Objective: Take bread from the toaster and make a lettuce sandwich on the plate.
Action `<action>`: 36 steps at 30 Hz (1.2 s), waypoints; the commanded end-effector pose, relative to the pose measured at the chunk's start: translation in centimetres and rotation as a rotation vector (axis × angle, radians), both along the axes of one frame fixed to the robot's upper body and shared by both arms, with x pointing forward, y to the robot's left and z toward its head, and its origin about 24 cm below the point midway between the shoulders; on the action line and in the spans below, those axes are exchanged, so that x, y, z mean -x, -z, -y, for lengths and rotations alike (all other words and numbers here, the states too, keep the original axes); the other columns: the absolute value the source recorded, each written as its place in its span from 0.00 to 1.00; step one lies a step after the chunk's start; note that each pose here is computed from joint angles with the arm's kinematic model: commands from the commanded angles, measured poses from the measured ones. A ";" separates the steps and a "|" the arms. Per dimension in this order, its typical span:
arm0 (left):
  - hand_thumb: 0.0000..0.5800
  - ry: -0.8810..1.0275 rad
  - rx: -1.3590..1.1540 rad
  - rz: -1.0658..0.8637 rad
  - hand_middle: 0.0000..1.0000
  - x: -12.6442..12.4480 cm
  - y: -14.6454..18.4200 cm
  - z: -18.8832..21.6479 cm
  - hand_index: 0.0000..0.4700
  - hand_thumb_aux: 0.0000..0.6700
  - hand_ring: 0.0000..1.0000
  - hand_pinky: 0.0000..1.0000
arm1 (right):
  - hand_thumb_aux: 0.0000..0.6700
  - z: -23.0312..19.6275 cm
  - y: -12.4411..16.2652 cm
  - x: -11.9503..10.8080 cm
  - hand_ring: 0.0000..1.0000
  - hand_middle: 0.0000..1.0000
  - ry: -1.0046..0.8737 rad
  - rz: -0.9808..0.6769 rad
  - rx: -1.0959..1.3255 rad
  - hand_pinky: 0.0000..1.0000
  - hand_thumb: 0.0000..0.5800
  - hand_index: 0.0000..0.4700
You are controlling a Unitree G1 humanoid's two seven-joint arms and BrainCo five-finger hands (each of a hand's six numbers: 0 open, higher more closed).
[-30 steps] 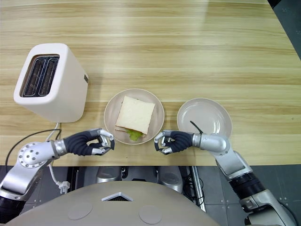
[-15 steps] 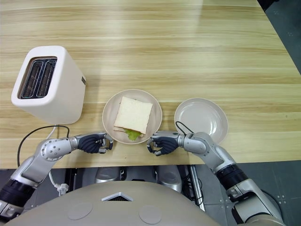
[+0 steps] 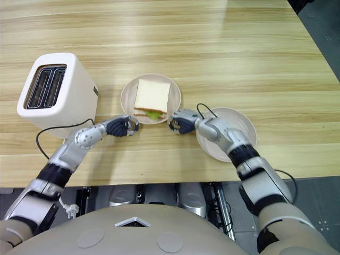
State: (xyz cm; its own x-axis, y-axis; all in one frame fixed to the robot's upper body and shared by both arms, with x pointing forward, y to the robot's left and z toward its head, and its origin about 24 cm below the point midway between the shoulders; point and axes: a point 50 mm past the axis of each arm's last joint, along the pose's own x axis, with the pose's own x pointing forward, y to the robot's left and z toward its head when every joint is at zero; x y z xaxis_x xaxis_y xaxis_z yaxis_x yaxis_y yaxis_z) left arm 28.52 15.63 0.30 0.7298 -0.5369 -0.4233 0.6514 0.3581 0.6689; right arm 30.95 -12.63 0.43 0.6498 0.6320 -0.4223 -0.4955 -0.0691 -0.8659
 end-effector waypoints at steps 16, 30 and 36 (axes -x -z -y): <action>1.00 -0.270 0.031 -0.053 1.00 -4.4 1.9 -0.6 0.98 1.00 1.00 1.00 | 1.00 2.0 1.3 -2.3 1.00 1.00 0.272 -0.081 -0.013 1.00 1.00 0.98; 0.00 -0.306 0.879 0.547 0.00 0.8 -7.4 0.0 0.00 0.00 0.00 0.00 | 0.00 2.5 -7.4 0.8 0.00 0.00 0.191 0.306 -1.271 0.00 0.00 0.00; 0.00 -0.300 1.022 0.569 0.00 1.6 -8.5 0.4 0.00 0.00 0.00 0.00 | 0.00 0.9 -6.8 1.7 0.00 0.00 0.203 0.265 -1.431 0.00 0.00 0.00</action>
